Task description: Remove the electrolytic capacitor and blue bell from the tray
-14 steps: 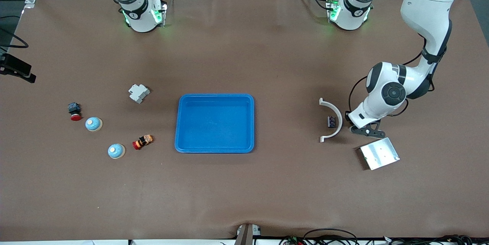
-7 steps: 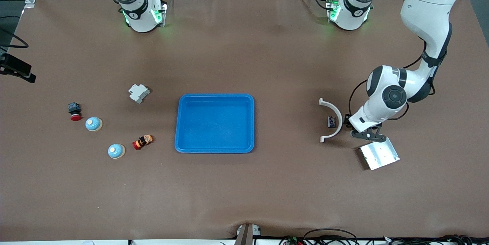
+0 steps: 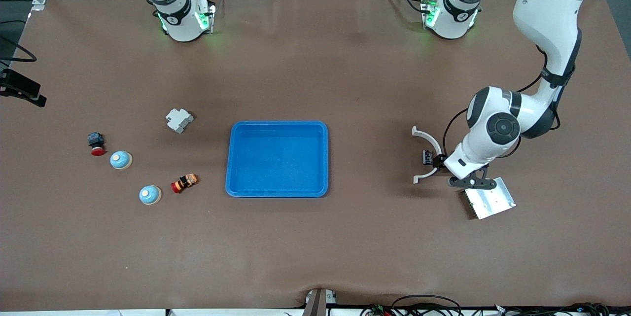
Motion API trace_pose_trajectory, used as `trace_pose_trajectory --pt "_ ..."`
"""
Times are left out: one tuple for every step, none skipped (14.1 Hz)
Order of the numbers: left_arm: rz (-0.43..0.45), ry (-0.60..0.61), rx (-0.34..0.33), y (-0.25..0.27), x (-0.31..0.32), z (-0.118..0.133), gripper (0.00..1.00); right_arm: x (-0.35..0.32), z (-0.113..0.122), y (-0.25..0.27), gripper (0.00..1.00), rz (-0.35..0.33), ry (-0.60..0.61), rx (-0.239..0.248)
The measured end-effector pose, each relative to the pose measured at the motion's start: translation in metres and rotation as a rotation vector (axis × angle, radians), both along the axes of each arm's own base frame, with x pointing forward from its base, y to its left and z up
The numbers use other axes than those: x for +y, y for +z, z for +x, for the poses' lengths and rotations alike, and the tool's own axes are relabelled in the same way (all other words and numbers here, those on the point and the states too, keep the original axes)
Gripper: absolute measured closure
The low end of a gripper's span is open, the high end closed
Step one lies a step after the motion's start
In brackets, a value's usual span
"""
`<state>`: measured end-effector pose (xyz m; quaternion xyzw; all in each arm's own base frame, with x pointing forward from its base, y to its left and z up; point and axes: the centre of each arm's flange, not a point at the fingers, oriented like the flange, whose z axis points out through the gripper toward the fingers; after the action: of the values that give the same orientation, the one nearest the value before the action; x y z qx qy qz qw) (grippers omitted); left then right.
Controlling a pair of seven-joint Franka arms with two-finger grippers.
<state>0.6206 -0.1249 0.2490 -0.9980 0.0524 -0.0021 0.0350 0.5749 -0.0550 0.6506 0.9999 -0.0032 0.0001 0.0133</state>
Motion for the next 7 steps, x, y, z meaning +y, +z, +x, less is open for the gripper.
trace_pose_trajectory --pt "0.0 0.016 0.006 0.025 -0.007 0.01 0.0 0.0 0.0 0.0 0.0 0.0 0.0 0.0" --pt "-0.007 0.033 0.006 0.053 -0.009 0.02 0.0 0.0 0.0 0.0 0.0 0.0 0.0 0.0" --pt "-0.012 0.049 0.0 0.08 -0.009 0.028 0.0 0.0 0.0 0.0 0.0 0.0 0.0 -0.001" --pt "-0.014 0.062 -0.006 0.106 -0.007 0.033 0.0 0.0 0.0 0.0 0.0 0.0 0.0 -0.001" --pt "-0.011 0.072 -0.009 0.127 -0.004 0.035 0.0 0.0 0.0 0.0 0.0 0.0 0.0 -0.001" --pt "-0.006 0.081 -0.009 0.143 0.0 0.035 0.0 0.0 0.0 0.001 0.0 0.0 0.0 -0.001" --pt "-0.002 0.093 -0.012 0.155 0.007 0.035 0.0 0.0 0.0 0.001 0.0 0.0 0.0 -0.001"
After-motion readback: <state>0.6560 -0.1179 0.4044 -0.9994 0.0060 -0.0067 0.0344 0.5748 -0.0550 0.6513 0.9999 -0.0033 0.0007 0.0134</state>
